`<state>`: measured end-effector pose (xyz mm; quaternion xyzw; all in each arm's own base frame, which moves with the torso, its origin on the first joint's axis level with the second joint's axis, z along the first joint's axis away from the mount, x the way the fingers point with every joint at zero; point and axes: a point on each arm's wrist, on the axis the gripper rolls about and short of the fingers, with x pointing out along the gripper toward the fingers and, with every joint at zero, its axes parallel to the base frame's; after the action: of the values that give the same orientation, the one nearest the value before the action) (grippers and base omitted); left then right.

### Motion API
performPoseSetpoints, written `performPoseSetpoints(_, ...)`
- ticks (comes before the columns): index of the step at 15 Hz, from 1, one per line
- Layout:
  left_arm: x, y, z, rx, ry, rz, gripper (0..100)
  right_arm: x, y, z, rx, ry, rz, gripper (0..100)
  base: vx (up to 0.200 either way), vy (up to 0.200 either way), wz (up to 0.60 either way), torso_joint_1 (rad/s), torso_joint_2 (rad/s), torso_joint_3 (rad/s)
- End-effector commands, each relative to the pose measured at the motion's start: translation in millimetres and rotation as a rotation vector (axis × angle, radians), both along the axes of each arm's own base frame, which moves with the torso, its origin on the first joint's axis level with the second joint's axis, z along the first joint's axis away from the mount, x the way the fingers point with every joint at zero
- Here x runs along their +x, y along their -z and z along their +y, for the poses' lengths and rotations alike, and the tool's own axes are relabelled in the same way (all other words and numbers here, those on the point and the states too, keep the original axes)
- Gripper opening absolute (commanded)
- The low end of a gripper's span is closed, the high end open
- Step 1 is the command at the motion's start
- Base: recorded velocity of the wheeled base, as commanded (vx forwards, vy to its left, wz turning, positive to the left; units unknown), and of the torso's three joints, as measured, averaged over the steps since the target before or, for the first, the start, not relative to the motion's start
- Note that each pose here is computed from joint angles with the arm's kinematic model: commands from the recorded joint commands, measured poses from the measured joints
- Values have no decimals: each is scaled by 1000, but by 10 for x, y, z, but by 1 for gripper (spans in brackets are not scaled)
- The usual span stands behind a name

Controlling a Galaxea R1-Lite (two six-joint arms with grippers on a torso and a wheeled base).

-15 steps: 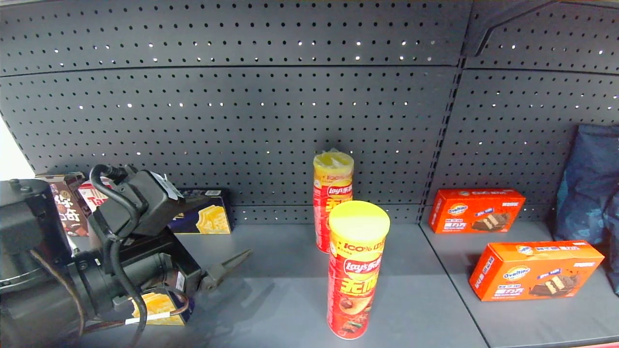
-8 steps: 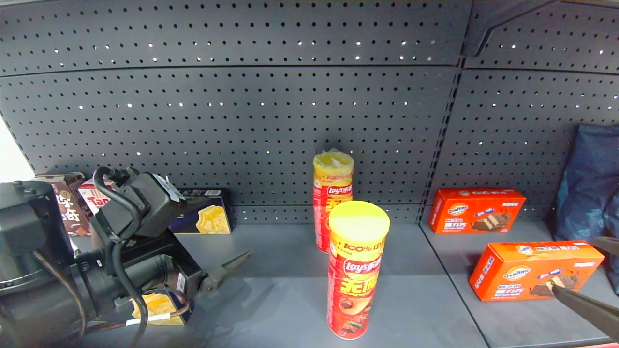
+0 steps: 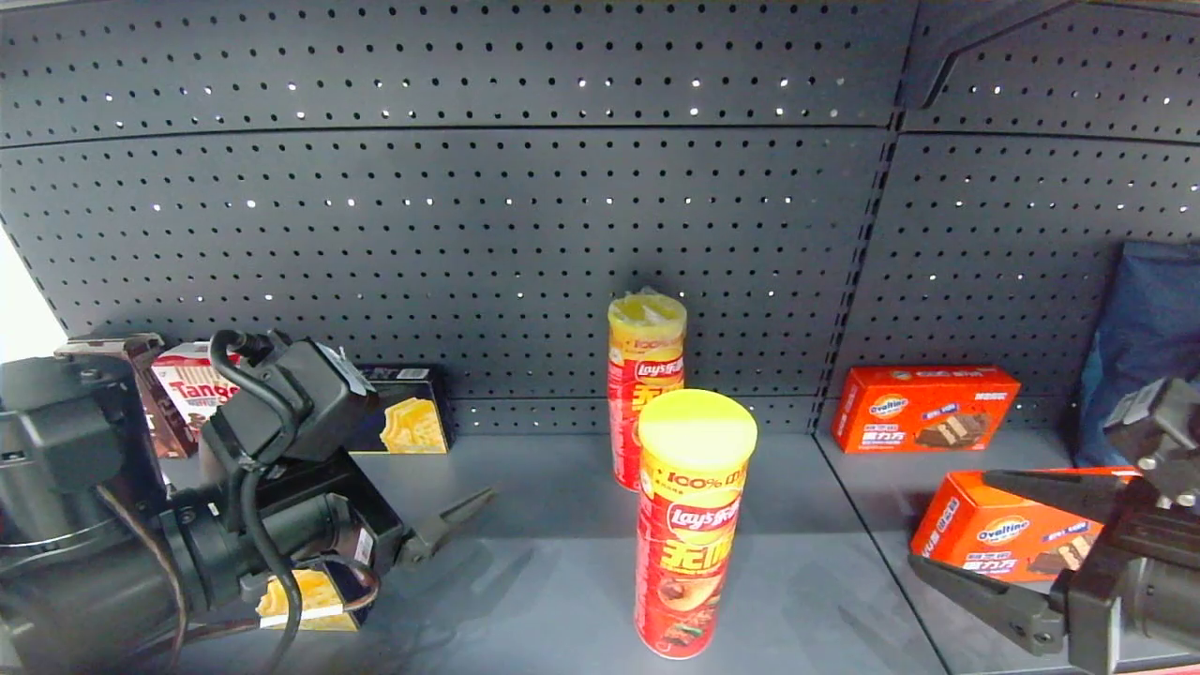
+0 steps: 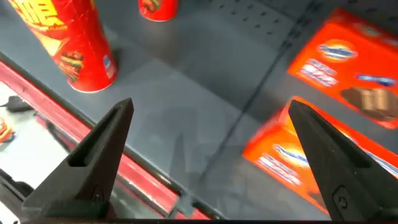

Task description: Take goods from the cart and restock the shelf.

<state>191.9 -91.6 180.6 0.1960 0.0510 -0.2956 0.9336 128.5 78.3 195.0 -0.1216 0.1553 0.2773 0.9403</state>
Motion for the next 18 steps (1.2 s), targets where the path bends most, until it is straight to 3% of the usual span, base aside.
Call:
performPoseSetpoints(1,68,62,-44,14,7,27,100,152,131,219,-40,-40,62,100,0,0,0,0,0,0)
performPoseSetpoints(18,117,77,-55,34,6,12,100,588,331,843,-123,-141,159,100,0,0,0,0,0,0)
